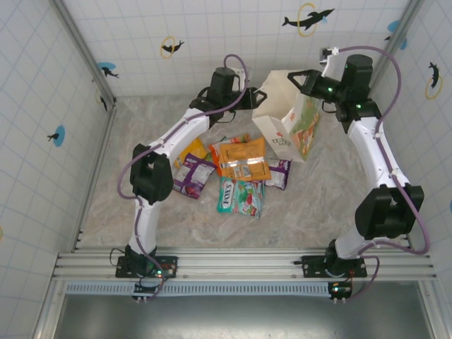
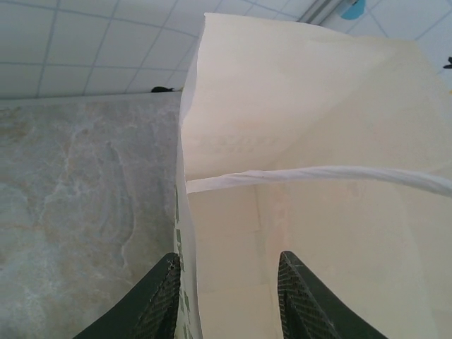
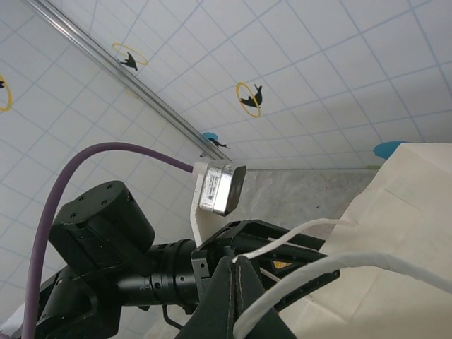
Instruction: Place the snacks into the paper bag
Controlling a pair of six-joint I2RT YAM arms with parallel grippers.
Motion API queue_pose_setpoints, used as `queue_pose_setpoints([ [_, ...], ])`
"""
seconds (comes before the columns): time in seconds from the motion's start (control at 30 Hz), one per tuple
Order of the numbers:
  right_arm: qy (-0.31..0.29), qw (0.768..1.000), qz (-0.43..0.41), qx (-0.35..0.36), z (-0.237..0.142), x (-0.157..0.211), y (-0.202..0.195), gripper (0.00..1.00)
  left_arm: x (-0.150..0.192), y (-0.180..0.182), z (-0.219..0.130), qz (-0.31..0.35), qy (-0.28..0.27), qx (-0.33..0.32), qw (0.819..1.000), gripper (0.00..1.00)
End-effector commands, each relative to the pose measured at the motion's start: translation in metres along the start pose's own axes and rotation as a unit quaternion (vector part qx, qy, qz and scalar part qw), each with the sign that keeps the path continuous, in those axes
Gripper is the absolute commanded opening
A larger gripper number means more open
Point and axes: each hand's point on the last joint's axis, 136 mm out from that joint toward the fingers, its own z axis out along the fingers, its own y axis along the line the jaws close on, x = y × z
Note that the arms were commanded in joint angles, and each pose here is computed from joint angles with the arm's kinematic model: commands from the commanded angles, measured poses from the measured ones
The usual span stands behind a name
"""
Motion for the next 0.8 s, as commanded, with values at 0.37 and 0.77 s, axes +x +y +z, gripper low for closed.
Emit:
queue_pose_setpoints([
  [0.37,-0.028,0.998,-0.048,0.001,-0.02,-0.011,0.018,0.38,-0.019,0.013,-0.017,0.042,-0.027,-0.08,0.996,0.0],
  [0.77,-0.085,0.99,-0.066,0.088,-0.081,-0.019,-0.002,0.7,-0.088,-0.048,-0.138,0.09,-0.12,-0.109,0.983,0.0],
])
